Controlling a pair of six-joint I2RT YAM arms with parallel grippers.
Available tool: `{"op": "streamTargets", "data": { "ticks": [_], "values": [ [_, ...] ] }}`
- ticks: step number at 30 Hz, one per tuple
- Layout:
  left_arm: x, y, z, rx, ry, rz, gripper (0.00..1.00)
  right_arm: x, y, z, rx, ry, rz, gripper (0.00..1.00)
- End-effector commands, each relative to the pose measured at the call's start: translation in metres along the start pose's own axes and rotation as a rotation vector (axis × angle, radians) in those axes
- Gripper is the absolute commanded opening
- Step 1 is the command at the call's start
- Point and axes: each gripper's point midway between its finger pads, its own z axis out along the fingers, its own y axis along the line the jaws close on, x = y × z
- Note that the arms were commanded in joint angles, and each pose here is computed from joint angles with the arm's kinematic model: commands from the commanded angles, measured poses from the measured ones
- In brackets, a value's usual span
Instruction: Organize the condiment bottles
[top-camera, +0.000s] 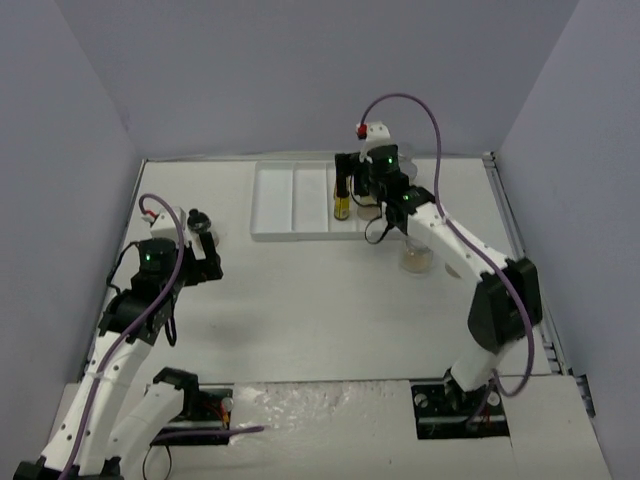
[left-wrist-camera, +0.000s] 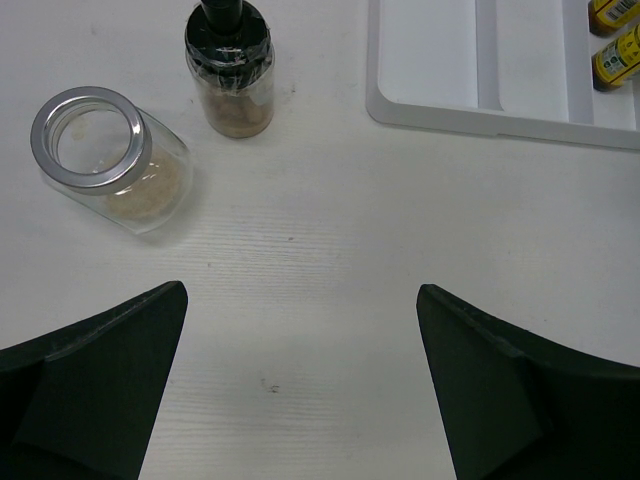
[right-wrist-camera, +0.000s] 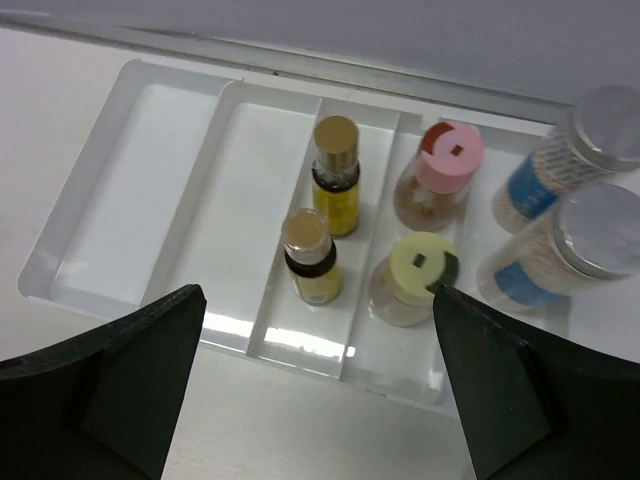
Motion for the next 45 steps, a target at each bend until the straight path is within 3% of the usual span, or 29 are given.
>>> {"op": "streamTargets", "data": {
  "ticks": [1, 8, 17, 45],
  "values": [
    [-0.023, -0.006, 0.000, 0.022, -0.067, -0.030, 0.97, -0.021, -0.048, -0.062, 0.233, -0.071, 0.078, 0.96],
    [-0.022, -0.007, 0.002, 0.027, -0.061, -0.032, 0.97, 0.052, -0.102, -0.097, 0.436, 0.073, 0.187, 1.00],
    [-0.022, -0.010, 0.004, 0.042, -0.057, -0.035, 0.97, 0.116, -0.129, -0.111, 0.456, 0.192, 0.283, 1.00],
    [-0.021, -0.011, 0.004, 0.046, -0.054, -0.037, 0.97, 0.152, -0.140, -0.085, 0.459, 0.275, 0.276, 0.85]
  ]
}}
